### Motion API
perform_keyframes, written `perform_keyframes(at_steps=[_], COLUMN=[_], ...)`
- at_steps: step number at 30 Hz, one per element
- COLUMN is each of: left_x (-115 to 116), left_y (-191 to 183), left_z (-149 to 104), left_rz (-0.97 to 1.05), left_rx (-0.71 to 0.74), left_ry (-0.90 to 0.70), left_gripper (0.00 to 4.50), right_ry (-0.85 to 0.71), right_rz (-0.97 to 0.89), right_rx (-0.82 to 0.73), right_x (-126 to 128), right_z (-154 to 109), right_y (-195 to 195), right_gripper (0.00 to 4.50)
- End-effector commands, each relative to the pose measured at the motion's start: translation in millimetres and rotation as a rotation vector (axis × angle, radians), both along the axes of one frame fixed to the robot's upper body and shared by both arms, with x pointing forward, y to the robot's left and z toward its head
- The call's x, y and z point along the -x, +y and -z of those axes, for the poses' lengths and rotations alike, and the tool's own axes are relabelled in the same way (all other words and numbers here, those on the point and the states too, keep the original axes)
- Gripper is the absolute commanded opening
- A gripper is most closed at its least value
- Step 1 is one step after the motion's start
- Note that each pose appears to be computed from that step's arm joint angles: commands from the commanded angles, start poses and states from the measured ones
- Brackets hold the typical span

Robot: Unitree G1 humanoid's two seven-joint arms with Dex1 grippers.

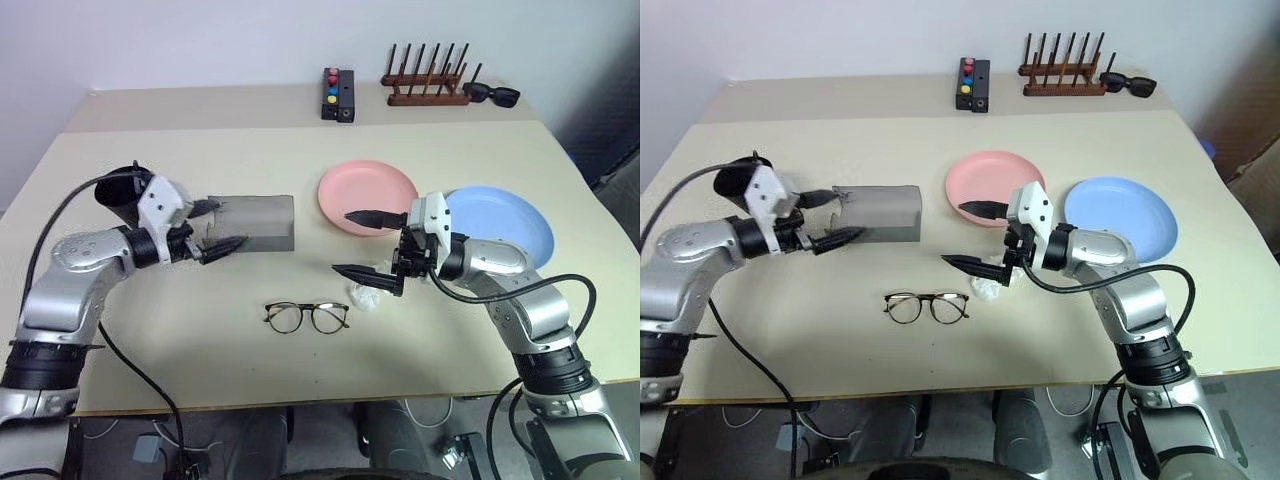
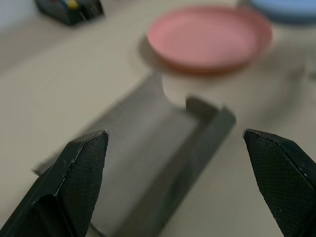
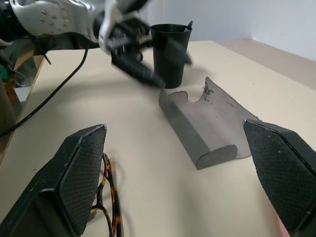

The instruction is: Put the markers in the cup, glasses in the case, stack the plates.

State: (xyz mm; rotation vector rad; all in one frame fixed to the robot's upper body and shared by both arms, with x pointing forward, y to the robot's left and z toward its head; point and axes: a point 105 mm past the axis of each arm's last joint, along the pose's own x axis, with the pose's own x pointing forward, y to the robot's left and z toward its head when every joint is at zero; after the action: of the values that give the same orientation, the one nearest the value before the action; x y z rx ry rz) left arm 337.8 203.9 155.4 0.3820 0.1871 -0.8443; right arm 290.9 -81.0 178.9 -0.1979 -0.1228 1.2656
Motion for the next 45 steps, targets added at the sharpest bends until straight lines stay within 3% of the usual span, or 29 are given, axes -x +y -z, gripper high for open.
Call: perform_keyframes(at_steps=[1,6,7,9,16,27,45], left_x=[-8,-16,-16,-16,-14,31,29], left_y=[8,8,8,8,-1,-36,-43], left_z=[16,33,35,38,36,34,43], left_rz=[0.020,0.068,0.083,0.108,0.178,0.381,0.561], left_rx=[-0.130,-0.186,-0.203,-0.220,-0.228,-0.175,-0.383], left_ry=[0.061,0.148,0.157,0.165,0.131,0.144,0.130], left_gripper=[4.44,4.44,4.21,3.55,0.06,0.06,0.06], right_ry=[-0.063,-0.062,-0.063,-0.063,-0.057,-0.047,-0.035], right_rz=[0.003,0.026,0.033,0.047,0.066,0.042,0.024], right_rx=[-0.016,-0.020,-0.018,-0.015,-0.009,-0.019,-0.036], right_x=[6,9,10,10,11,11,13], right_z=[-12,-12,-12,-12,-10,-10,-9], right_y=[0,-2,-3,-6,-10,-3,4], right_gripper=[4.50,4.50,4.50,4.50,4.50,4.50,4.50])
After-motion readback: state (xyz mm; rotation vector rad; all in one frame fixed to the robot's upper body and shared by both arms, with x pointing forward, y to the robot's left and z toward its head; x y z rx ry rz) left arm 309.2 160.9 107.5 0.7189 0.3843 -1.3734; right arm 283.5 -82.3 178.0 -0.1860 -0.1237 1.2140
